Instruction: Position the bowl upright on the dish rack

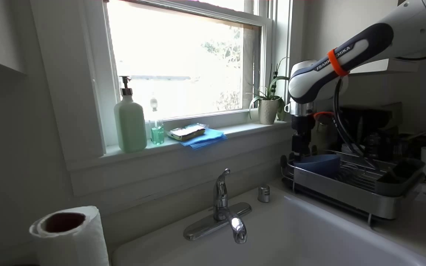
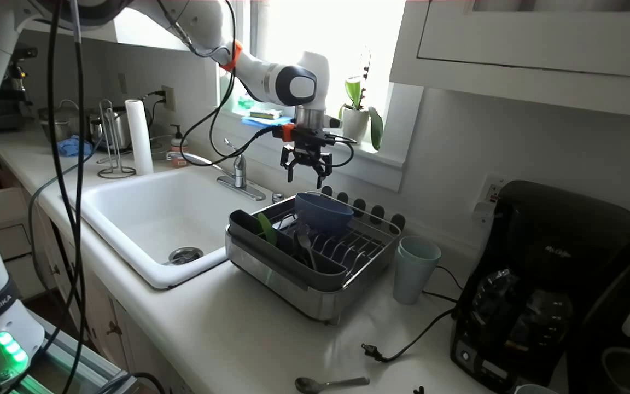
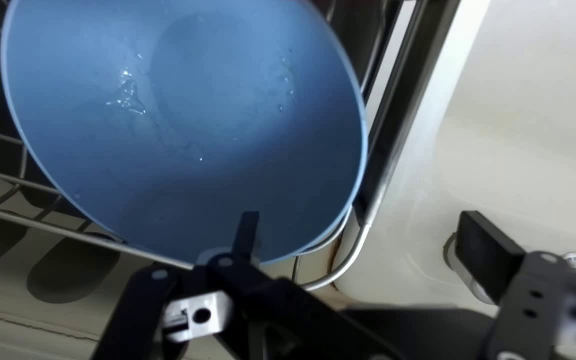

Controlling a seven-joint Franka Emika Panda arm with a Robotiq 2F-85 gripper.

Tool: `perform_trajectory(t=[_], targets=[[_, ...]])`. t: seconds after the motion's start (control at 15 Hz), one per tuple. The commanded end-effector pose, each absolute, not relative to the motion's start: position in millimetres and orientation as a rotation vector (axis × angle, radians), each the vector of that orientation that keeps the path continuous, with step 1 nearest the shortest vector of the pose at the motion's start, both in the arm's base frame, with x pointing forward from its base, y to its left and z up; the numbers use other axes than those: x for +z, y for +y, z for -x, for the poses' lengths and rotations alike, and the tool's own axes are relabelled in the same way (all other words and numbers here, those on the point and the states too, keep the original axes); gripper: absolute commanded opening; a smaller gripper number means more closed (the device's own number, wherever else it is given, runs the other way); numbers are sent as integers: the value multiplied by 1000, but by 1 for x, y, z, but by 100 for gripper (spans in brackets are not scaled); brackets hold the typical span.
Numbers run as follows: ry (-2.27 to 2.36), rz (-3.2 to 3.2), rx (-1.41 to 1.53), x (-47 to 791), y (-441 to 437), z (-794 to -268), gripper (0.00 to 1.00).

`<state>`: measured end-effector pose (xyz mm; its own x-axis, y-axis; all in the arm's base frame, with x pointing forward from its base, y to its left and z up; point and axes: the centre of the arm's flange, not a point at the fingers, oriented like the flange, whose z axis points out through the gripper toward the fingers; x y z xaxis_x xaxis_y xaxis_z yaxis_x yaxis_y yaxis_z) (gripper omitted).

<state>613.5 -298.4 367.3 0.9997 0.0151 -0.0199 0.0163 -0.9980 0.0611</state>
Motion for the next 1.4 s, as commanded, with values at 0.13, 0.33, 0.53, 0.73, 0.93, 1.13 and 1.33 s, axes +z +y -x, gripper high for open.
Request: perform_trajectory(t=[0.13,0.33,0.53,0.73,0.93,1.13,1.33], targets=[[177,-3162,-184,358,-328,-620,69],[214,-3177,-267,352,-339,-617,48],[251,-3198,-334,346,-345,-615,25],[271,-3217,-386,342,-348,-613,5],[253,-3244,-424,345,-353,-612,0],[197,-3265,-426,360,-362,-611,1],[141,-3314,-402,378,-371,-606,1]])
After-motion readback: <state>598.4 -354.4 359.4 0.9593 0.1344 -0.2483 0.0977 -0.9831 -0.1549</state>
